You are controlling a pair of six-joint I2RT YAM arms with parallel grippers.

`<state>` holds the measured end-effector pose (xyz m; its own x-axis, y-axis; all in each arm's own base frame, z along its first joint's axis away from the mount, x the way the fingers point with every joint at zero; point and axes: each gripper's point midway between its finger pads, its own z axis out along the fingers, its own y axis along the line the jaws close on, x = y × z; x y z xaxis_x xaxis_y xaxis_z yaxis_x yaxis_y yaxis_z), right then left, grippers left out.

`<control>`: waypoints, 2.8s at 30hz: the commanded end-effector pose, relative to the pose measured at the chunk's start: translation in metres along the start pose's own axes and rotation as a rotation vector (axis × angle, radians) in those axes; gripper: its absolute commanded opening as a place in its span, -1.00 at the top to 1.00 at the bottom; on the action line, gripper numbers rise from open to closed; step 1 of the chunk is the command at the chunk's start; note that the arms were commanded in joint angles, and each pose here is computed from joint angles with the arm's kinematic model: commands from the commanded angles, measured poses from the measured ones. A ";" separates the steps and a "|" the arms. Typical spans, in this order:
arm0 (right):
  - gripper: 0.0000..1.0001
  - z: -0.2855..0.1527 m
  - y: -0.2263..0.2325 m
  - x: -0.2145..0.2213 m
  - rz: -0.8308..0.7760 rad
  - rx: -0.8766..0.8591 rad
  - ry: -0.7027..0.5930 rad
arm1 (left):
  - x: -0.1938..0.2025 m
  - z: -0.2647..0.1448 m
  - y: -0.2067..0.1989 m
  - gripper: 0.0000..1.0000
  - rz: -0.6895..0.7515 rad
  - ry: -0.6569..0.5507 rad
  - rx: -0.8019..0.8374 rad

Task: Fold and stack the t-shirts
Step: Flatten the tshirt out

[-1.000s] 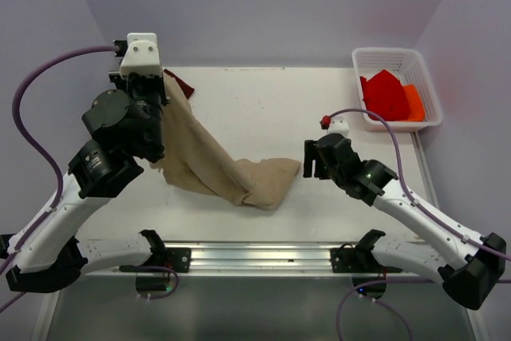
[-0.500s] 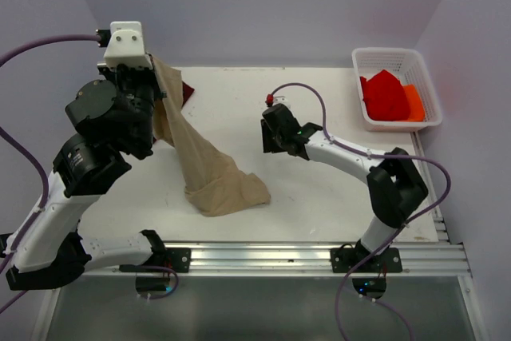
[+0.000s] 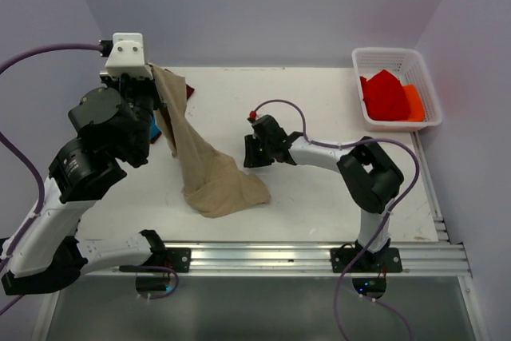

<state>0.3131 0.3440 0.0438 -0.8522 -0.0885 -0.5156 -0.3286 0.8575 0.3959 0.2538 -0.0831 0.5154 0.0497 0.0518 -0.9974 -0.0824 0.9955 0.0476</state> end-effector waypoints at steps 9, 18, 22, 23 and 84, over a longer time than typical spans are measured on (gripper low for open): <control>0.59 0.006 0.020 0.067 -0.015 -0.049 0.089 | -0.009 -0.006 0.007 1.00 -0.065 -0.028 0.009; 1.00 -0.030 0.020 0.057 -0.056 0.001 0.025 | -0.003 -0.006 0.006 1.00 -0.060 -0.022 0.008; 1.00 -0.073 0.028 0.035 -0.089 -0.001 -0.066 | 0.000 -0.005 0.005 1.00 -0.058 -0.022 0.006; 1.00 -0.080 0.029 0.033 -0.093 -0.002 -0.076 | -0.001 -0.005 0.005 1.00 -0.062 -0.025 0.004; 1.00 -0.202 -0.044 -0.052 -0.232 0.468 -0.374 | 0.012 -0.004 0.004 1.00 -0.065 -0.020 -0.006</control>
<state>0.2694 0.2681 0.1804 -0.6124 -0.1408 -0.7779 -0.3483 0.9314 0.1056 0.2509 -0.0824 0.4925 0.0319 0.0561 -0.9979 -0.0660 0.9964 0.0539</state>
